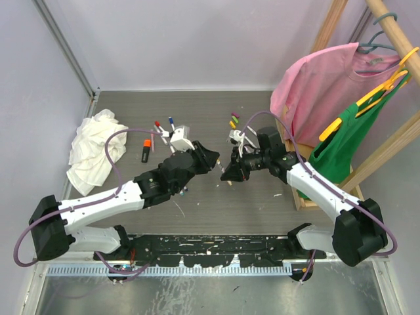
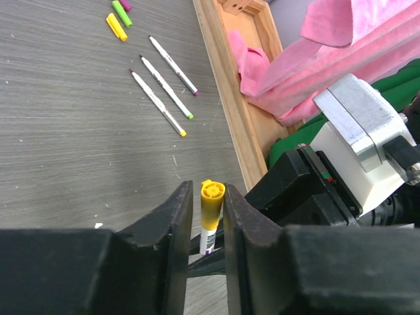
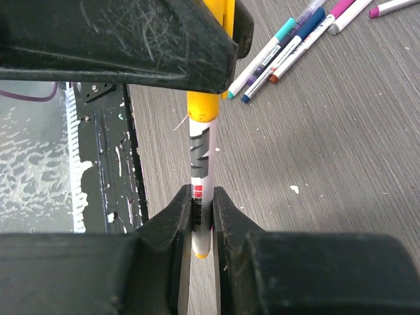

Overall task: Open the pen caps
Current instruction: Open the pen cap from the pen.

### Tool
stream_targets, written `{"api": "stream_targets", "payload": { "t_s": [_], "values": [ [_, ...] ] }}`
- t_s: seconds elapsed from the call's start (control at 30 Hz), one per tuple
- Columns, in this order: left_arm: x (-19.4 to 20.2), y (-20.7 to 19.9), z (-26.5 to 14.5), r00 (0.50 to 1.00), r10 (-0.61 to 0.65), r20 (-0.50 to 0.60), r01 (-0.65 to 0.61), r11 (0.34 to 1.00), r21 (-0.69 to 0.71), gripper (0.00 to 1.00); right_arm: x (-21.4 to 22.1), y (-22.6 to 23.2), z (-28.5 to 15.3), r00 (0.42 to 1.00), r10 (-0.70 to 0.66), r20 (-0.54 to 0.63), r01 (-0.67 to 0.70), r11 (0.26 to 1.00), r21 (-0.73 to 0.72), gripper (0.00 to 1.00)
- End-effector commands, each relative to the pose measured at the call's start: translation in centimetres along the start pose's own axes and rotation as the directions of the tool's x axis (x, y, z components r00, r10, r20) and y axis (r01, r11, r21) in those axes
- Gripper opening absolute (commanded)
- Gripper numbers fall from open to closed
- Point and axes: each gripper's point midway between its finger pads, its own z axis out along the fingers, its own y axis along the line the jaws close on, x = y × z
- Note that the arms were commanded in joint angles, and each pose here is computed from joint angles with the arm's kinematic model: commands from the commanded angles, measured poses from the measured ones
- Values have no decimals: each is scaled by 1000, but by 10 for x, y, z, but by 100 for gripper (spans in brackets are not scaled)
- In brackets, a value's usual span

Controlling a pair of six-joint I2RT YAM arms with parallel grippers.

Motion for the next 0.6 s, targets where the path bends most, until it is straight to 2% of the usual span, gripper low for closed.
{"api": "stream_targets", "payload": {
  "t_s": [0.0, 0.1, 0.23, 0.47, 0.57],
  "values": [
    [-13, -14, 2, 999, -22, 27, 21, 999, 29, 20, -28, 4, -2, 994, -95, 56, 95, 995, -9, 3],
    [-13, -15, 1, 999, -23, 32, 21, 999, 40, 11, -28, 5, -2, 994, -96, 56, 96, 995, -13, 5],
    [-14, -15, -1, 999, -28, 42, 25, 997, 71, 2, -29, 9, -3, 994, -96, 59, 98, 995, -30, 10],
    [-26, -14, -11, 994, -68, 86, 53, 983, 176, 0, -34, 22, -5, 994, -79, 73, 86, 992, -96, 43],
    [-29, -16, -16, 993, -62, 98, 38, 974, 225, 0, -37, 26, -7, 995, -47, 84, 57, 990, -129, 50]
  ]
}}
